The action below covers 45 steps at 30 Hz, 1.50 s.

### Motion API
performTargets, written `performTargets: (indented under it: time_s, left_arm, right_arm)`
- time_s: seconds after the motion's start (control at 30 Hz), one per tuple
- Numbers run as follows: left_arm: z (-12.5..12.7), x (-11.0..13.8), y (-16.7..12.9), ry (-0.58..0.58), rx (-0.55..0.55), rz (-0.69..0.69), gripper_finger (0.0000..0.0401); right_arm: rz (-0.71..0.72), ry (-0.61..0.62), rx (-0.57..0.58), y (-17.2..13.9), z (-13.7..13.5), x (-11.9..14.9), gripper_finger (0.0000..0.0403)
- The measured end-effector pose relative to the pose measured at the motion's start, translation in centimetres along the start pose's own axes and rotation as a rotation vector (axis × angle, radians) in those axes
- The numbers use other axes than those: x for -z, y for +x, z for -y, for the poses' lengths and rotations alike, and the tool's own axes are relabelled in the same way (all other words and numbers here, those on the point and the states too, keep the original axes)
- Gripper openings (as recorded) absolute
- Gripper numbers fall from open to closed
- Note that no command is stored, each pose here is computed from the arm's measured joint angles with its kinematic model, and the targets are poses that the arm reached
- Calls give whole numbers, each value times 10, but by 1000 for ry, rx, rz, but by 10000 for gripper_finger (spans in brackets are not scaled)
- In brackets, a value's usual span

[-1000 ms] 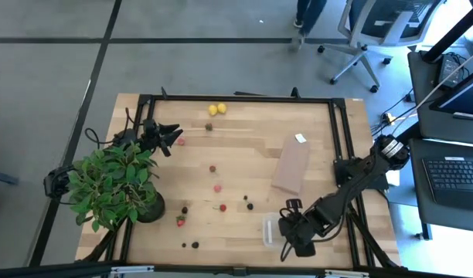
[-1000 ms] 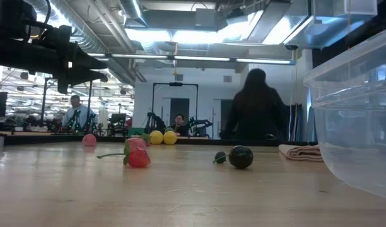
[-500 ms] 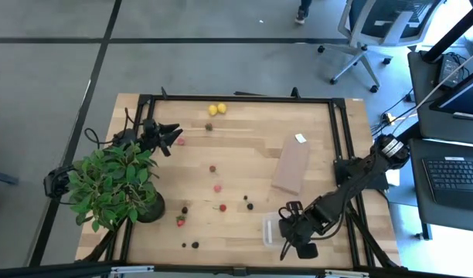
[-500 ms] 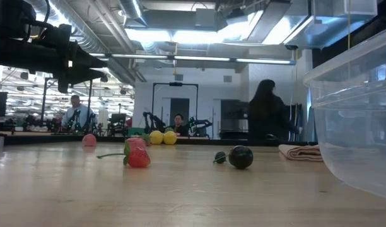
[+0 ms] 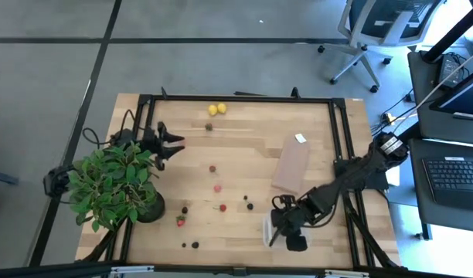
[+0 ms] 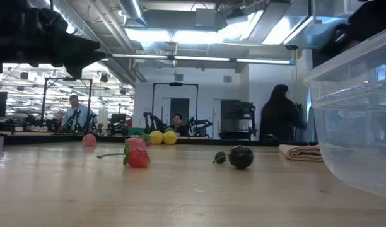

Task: Pick and placing Produce into tupperware
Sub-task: Put the peach into the transparent container, then put the cherry into the transparent container

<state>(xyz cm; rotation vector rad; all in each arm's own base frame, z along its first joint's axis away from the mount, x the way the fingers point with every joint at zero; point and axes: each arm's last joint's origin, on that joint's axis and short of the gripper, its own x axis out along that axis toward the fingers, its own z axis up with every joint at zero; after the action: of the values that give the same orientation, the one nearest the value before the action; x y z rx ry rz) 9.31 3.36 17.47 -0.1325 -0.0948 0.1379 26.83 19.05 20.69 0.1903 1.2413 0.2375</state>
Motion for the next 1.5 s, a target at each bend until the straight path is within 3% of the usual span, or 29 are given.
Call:
performTargets:
  time_s: [0.33, 0.53, 0.7, 0.93, 1.2, 1.37, 1.5]
  left_arm:
    - [8, -2, 13, -10, 42, -127, 165]
    - [11, -16, 28, 61, -9, -135, 165]
    - [12, -23, 39, 53, -26, -105, 165]
    - [16, -23, 52, 6, 1, -145, 165]
    - [20, -21, 60, 2, 29, -147, 165]
    - [20, -20, 60, -16, 28, -152, 165]
    - [20, -20, 60, -53, 25, -152, 165]
  right_arm:
    - [15, 42, 8, -1, 11, -8, 121]
    - [20, 43, 4, -1, 11, -8, 172]
    - [19, 63, 4, -1, 11, -8, 222]
    - [-43, 79, -38, -13, 10, -16, 243]
    - [-82, -4, 86, -58, 9, -34, 244]
    - [29, 24, 273, -84, 32, -58, 244]
    - [162, 87, 300, -91, 56, -79, 244]
